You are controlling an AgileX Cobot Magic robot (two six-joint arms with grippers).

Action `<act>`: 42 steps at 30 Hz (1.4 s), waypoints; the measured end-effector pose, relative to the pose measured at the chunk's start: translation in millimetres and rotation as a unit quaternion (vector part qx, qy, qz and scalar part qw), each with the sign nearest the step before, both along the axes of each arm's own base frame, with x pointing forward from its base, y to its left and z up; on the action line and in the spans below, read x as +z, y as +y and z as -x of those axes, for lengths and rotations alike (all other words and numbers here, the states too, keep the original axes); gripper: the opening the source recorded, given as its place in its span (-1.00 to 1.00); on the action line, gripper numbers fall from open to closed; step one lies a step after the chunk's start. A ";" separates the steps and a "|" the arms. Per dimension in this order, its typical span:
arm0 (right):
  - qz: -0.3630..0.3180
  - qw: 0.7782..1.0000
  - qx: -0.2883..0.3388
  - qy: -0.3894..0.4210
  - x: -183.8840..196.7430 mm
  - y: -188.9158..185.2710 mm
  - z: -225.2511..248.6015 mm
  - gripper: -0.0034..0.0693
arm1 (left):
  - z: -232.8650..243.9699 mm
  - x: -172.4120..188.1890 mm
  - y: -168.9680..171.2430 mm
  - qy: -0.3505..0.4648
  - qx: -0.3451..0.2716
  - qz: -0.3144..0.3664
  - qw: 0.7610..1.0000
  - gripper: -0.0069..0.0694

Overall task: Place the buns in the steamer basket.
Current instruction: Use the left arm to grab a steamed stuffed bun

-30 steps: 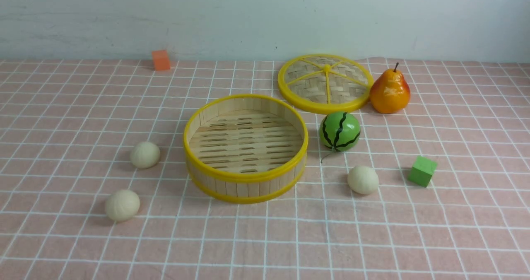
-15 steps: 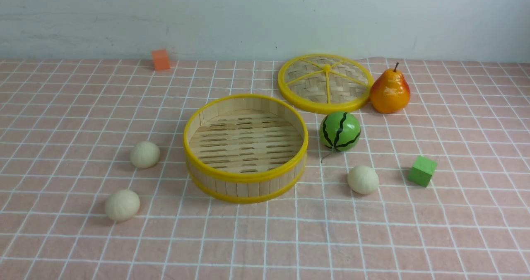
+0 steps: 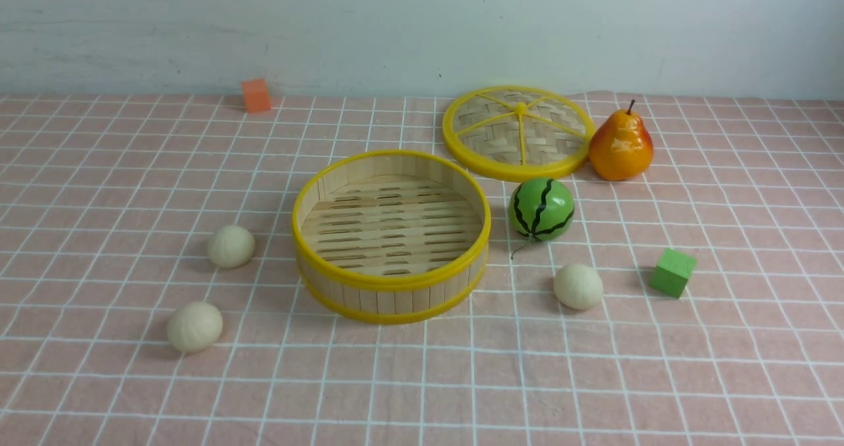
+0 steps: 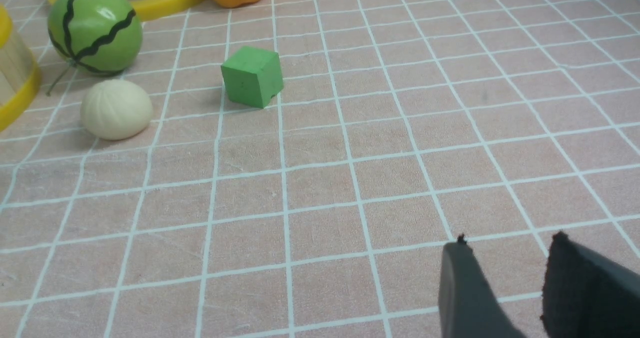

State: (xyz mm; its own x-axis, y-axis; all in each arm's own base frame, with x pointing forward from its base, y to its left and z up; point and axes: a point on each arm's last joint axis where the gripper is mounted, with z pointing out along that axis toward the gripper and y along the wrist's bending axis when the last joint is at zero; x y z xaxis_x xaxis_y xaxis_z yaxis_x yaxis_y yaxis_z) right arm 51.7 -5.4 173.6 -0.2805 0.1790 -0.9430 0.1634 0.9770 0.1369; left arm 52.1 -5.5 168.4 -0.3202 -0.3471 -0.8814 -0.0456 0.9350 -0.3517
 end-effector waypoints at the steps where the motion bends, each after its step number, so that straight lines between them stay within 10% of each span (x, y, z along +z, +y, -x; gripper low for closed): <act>1: 0.000 1.000 0.000 0.000 0.0 0.0 0.0 -0.25 | 0.0 0.0 0.0 0.000 0.000 0.000 1.000 -0.20; 19: 0.011 0.997 -0.006 -0.081 11.8 -1.6 -3.6 -0.25 | -4.3 19.2 2.1 -0.108 0.012 0.002 0.994 -0.20; 33: -0.058 0.910 -0.018 -0.410 69.4 -4.5 7.7 -0.25 | 12.8 82.5 9.9 -0.457 0.044 0.069 0.886 -0.20; 42: -0.074 0.912 -0.008 -0.404 132.4 -2.9 6.6 -0.93 | 6.8 151.2 4.7 -0.418 0.018 0.074 0.905 -0.75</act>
